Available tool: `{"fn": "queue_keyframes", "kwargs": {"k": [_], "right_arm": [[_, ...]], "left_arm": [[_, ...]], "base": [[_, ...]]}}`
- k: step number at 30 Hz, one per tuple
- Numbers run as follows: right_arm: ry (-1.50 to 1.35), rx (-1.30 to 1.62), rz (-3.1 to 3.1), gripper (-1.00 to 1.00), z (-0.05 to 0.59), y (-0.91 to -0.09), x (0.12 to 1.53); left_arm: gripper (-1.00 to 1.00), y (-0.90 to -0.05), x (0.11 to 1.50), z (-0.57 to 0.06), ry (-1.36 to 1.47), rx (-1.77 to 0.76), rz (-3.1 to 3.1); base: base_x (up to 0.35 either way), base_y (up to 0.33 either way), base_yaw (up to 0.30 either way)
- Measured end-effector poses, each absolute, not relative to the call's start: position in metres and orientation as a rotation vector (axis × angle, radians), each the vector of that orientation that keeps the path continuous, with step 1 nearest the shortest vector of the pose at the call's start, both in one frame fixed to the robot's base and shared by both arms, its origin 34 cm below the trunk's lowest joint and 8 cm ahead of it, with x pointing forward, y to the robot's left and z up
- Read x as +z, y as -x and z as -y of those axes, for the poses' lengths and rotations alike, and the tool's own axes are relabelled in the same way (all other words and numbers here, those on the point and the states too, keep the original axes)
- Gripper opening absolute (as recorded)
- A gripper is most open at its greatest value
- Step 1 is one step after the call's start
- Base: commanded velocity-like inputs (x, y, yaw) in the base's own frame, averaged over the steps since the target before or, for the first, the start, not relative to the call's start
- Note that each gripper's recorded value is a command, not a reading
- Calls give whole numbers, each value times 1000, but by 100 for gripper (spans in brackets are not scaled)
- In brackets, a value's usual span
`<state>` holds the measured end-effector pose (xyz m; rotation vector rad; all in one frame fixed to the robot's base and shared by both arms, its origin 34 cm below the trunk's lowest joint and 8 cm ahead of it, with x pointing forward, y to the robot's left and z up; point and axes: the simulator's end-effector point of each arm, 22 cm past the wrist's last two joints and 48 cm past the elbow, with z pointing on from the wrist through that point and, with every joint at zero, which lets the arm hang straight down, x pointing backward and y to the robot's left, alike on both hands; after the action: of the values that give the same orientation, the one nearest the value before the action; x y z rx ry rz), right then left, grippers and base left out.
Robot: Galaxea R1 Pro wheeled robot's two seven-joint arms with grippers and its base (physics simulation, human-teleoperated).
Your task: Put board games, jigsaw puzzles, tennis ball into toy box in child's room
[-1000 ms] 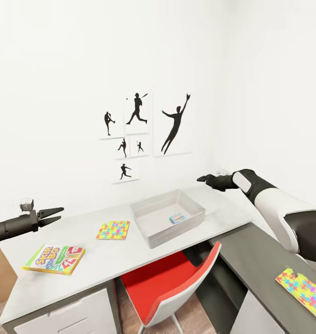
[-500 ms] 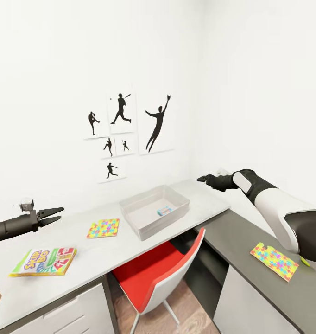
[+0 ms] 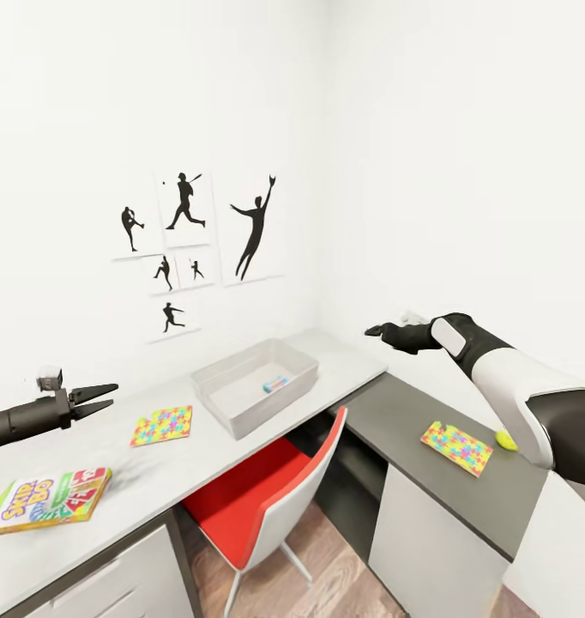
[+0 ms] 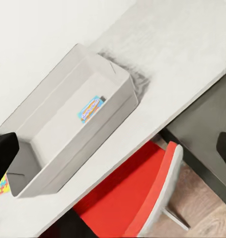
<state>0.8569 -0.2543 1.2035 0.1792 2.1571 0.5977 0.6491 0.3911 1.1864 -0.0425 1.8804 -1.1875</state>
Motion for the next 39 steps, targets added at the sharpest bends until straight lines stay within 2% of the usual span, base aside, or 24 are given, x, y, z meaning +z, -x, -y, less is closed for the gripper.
{"fn": "queue_keyframes", "kwargs": {"k": [12,39], "right_arm": [[-179,598,-2157,100,254,-857,1203],[-180,596,-2157,100,255,-857,1203]], "left_arm": [[100,-649,1186,-391,43,-1187,-1881],[100,-649,1187,-391,42,-1187,-1880]], "base": [[-151,124,-278],[-158,190,-279]]}}
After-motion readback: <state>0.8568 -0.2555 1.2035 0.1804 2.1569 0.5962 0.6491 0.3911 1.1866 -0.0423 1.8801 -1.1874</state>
